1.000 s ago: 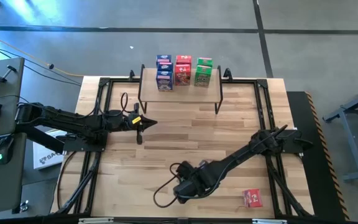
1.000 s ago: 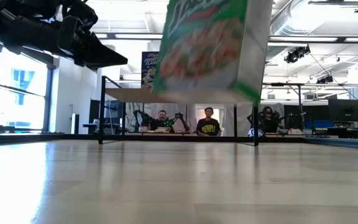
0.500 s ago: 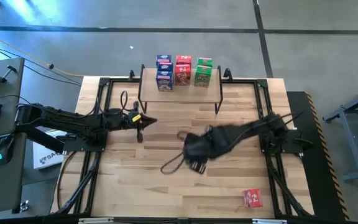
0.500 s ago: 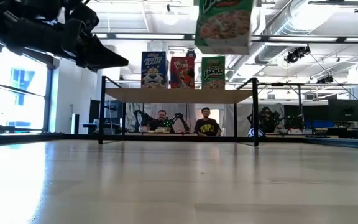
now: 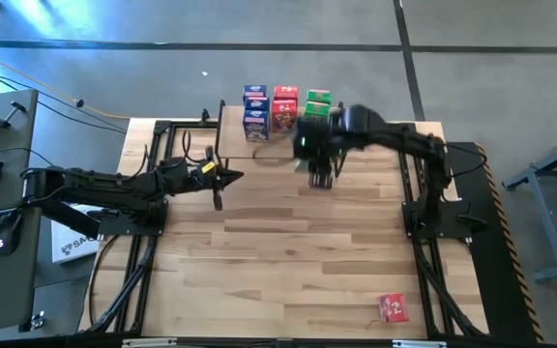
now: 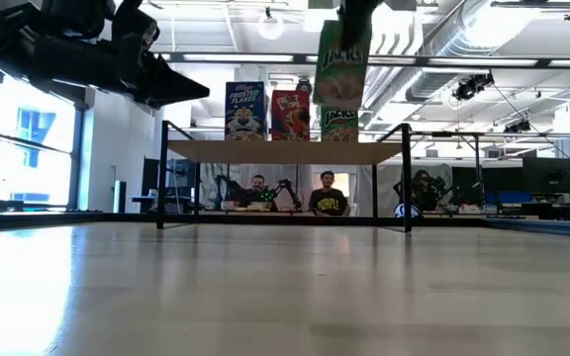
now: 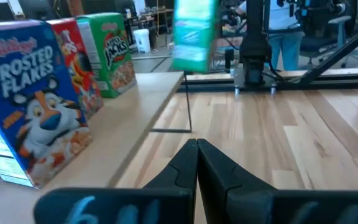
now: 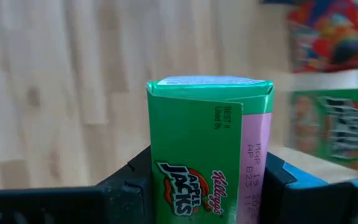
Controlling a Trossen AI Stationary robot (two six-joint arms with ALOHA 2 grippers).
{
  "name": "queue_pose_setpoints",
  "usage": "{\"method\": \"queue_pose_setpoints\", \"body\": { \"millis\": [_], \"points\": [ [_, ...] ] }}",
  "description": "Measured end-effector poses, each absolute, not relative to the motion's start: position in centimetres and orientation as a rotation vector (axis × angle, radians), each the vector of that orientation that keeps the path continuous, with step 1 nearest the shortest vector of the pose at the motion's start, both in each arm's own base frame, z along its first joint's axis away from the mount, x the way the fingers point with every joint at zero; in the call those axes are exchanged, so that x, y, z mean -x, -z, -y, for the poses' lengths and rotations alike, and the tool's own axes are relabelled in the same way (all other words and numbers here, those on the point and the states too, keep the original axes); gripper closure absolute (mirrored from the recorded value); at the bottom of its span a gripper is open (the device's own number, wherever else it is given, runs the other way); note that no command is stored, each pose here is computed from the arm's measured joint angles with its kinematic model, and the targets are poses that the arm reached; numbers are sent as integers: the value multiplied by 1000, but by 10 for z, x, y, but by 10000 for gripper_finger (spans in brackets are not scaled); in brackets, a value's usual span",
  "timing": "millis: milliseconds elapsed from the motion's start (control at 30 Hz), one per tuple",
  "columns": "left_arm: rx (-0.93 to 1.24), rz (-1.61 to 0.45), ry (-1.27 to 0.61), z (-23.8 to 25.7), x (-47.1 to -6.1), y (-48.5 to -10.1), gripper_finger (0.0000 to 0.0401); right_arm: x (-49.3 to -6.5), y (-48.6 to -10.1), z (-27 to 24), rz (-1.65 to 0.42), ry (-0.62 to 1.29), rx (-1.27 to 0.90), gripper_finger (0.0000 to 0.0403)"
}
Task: Stack cereal on shelf
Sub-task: Put the green cereal box aligned with the other green cereal box on the shelf
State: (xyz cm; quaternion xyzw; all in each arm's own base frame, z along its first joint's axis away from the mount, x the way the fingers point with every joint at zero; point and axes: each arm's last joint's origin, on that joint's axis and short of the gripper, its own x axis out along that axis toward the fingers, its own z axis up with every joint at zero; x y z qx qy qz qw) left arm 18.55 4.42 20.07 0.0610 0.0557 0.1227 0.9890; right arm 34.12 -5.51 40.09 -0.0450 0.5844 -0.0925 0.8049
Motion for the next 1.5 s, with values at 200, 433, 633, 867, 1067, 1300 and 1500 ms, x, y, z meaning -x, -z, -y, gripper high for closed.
{"method": "queue_pose_setpoints", "body": {
  "millis": [200,433,633,867,1067,1300,1500],
  "points": [
    [-157,-62,-267,-56,-183,-206,401,-329,-399,111,-1284,237,92,252],
    [-218,-34,-315,-66,-183,-218,401,-327,-387,148,-1311,216,65,256],
    [-209,-31,-283,-67,-183,-218,401,-334,-378,155,-1317,200,47,251],
    [-192,-33,-281,-67,-183,-218,401,-340,-373,153,-1335,219,85,221],
    [-183,-33,-281,-67,-183,-218,401,-339,-374,154,-1344,255,99,188],
    [-183,-34,-281,-67,-183,-218,401,-342,-375,155,-1322,288,127,170],
    [-183,-34,-281,-67,-183,-218,401,-345,-376,151,-1326,325,196,169]
  ]
}}
